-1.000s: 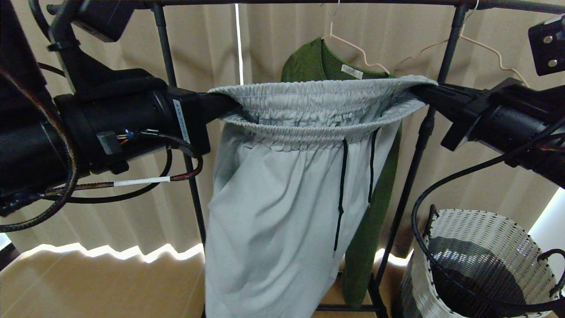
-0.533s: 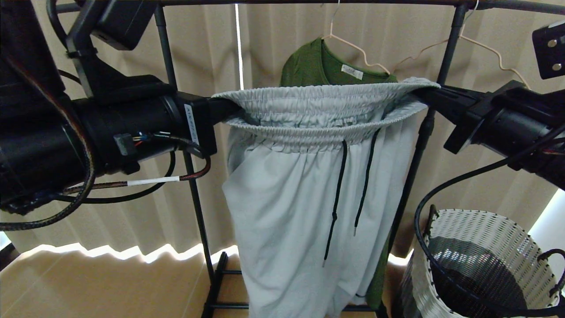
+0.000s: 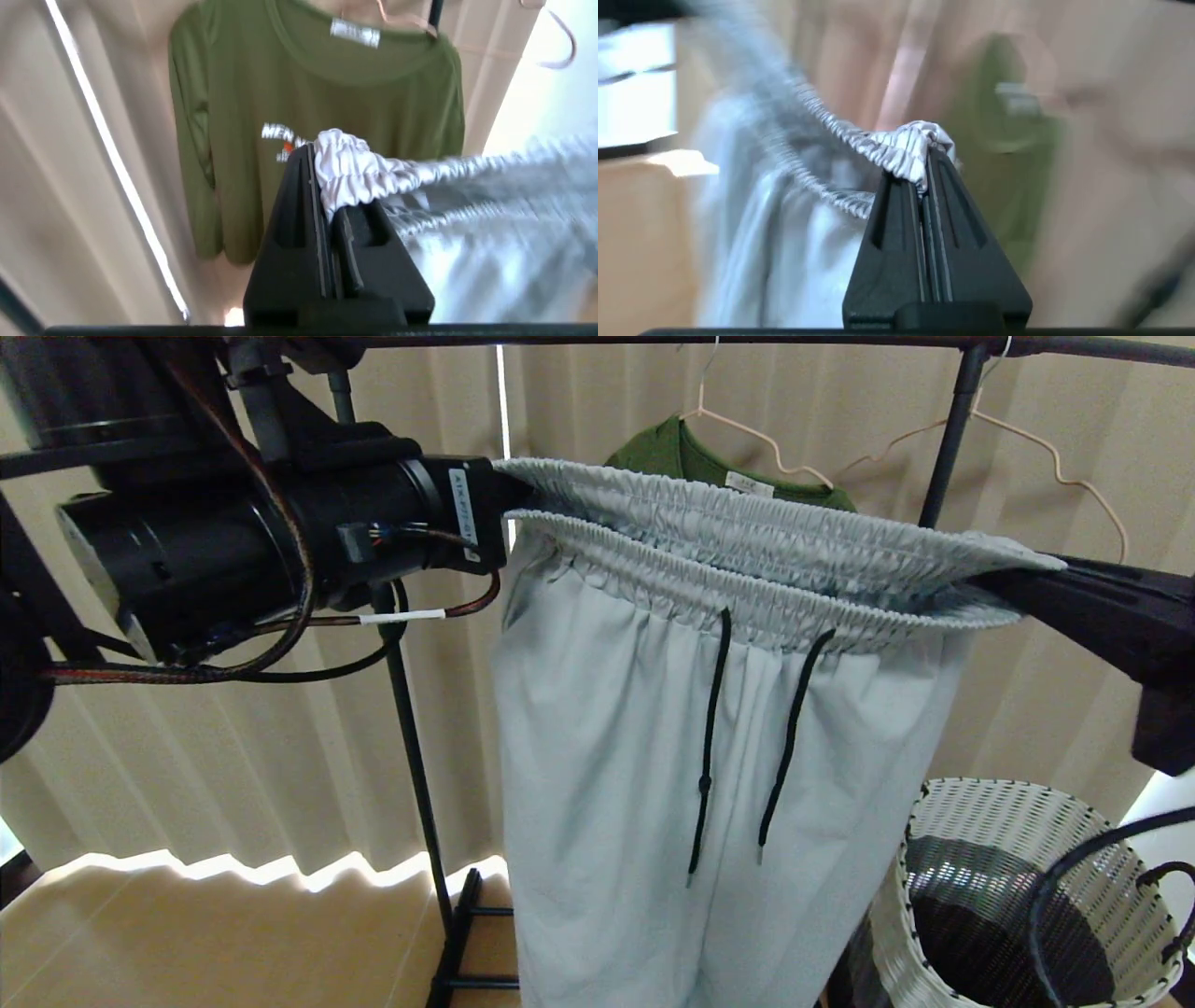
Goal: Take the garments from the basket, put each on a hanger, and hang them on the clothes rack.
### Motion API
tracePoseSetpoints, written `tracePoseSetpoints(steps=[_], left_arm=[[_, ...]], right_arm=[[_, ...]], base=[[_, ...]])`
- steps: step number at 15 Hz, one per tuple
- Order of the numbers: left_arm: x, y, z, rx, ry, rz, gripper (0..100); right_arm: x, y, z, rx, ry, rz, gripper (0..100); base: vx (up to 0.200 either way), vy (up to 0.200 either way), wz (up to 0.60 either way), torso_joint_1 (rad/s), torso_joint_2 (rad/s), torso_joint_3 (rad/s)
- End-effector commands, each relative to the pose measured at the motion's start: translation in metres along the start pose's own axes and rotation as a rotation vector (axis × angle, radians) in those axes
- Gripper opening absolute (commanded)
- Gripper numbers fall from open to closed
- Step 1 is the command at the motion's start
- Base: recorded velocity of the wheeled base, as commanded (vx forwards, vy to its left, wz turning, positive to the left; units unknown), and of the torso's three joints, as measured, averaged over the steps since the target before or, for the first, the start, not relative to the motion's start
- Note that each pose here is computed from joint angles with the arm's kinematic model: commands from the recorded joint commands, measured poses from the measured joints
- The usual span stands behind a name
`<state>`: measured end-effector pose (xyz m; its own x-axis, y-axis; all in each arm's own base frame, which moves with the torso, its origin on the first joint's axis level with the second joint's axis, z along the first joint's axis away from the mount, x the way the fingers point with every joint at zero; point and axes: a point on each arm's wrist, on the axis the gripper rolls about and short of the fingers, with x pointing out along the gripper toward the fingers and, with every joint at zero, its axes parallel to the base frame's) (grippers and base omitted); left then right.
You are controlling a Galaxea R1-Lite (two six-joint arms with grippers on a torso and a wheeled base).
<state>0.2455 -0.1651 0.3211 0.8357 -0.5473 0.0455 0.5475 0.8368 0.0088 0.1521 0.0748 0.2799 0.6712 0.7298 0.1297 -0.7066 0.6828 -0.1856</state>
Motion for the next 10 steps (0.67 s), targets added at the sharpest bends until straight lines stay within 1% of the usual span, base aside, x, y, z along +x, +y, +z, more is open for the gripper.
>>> tracePoseSetpoints(steps=[1, 2, 3, 8, 9, 10], left_arm=[[0.016, -0.001, -0.009, 0.000, 0.024, -0.002, 0], [0.016, -0.001, -0.010, 0.000, 0.029, -0.002, 0], [0.016, -0.001, -0.010, 0.000, 0.029, -0.002, 0], [0.014, -0.001, -0.010, 0.002, 0.030, -0.003, 0], [0.011, -0.001, -0.012, 0.003, 0.039, -0.004, 0], [0.003, 0.000, -0.011, 0.010, 0.049, -0.002, 0]], right_arm=[[-0.027, 0.014, 0.004, -0.016, -0.041, 0.080, 0], [-0.029, 0.016, -0.003, -0.004, -0.023, 0.109, 0], [-0.029, 0.017, -0.007, 0.003, -0.010, 0.112, 0], [-0.025, 0.014, -0.010, 0.004, 0.004, 0.102, 0], [-0.024, 0.011, -0.011, 0.002, 0.012, 0.083, 0], [-0.023, 0.002, -0.012, -0.005, 0.026, 0.032, 0]], base=[[0.000, 0.000, 0.00, 0.000, 0.00, 0.000], [0.000, 0.000, 0.00, 0.000, 0.00, 0.000], [0.000, 0.000, 0.00, 0.000, 0.00, 0.000], [0.000, 0.000, 0.00, 0.000, 0.00, 0.000], [0.000, 0.000, 0.00, 0.000, 0.00, 0.000], [0.000, 0.000, 0.00, 0.000, 0.00, 0.000]])
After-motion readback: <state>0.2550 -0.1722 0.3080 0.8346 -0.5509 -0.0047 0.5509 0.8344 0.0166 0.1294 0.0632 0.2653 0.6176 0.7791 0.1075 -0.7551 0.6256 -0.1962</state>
